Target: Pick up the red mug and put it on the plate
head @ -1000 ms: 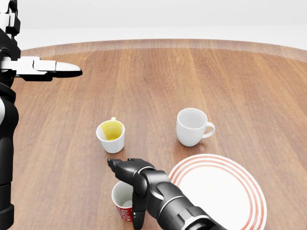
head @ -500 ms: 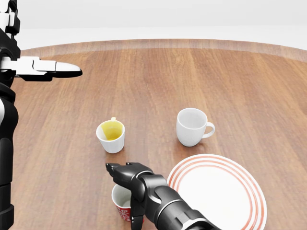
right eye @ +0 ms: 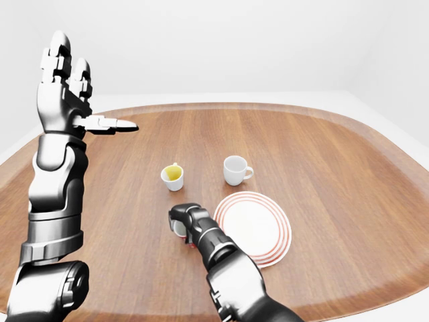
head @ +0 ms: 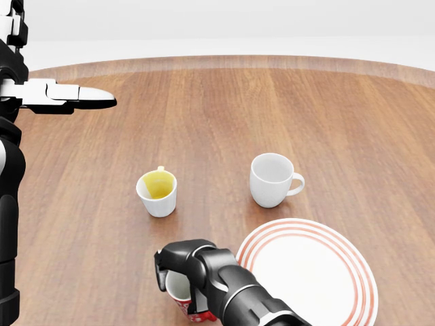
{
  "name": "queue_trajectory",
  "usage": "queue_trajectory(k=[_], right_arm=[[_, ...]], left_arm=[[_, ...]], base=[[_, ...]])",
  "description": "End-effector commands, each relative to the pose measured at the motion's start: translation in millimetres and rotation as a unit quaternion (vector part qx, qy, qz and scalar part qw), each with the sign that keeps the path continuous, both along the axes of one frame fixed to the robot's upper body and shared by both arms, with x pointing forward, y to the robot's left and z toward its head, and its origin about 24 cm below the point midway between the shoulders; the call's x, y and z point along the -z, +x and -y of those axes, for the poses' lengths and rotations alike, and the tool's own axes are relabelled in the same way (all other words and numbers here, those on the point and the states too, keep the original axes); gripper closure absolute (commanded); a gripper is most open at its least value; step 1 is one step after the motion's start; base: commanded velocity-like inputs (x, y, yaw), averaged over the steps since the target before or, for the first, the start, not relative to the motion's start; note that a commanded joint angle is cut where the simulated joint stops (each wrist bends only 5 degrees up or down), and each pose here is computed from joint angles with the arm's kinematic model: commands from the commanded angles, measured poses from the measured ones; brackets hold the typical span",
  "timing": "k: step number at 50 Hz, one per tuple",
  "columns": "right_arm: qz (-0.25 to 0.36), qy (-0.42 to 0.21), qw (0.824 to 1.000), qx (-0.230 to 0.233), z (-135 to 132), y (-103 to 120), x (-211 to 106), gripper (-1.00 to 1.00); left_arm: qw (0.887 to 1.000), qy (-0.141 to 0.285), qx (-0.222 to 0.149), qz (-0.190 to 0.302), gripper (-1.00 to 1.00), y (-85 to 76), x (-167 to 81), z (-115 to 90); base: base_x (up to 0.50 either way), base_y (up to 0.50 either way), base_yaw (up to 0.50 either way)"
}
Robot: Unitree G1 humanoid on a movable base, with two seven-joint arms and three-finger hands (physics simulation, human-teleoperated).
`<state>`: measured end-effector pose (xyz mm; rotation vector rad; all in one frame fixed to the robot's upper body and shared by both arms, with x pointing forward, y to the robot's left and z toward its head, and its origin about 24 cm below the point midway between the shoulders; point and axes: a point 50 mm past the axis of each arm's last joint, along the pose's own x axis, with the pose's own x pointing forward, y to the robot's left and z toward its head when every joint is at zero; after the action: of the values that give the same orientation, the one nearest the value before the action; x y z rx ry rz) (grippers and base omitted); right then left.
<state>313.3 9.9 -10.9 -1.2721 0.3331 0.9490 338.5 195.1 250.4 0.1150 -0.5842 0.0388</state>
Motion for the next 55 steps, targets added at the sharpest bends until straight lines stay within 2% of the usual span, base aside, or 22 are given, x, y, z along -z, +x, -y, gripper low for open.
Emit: queue_trajectory(k=[1,20,33,55], right_arm=[[0.014,0.026,0.999,0.035,2,4,-3,1.00],[0.056,0.041,0.995,0.067,18,41,-47,1.00],[0.077,0.084,0.989,0.097,31,60,-74,1.00],[0.076,0.126,0.978,0.145,65,66,-70,1.00]], left_arm=[[1.000,0.001,0.000,0.000,-1.00,0.2,0,0],[1.000,0.002,0.001,0.004,-1.00,-0.6,-2,1],[1.000,0.004,0.003,0.007,-1.00,-1.3,-3,3],[1.000,0.010,0.007,0.017,-1.00,-2.1,-8,8]], base=[[0.00,0.00,0.00],[0.00,0.00,0.00],[0.00,0.00,0.00],[0.00,0.00,0.00]])
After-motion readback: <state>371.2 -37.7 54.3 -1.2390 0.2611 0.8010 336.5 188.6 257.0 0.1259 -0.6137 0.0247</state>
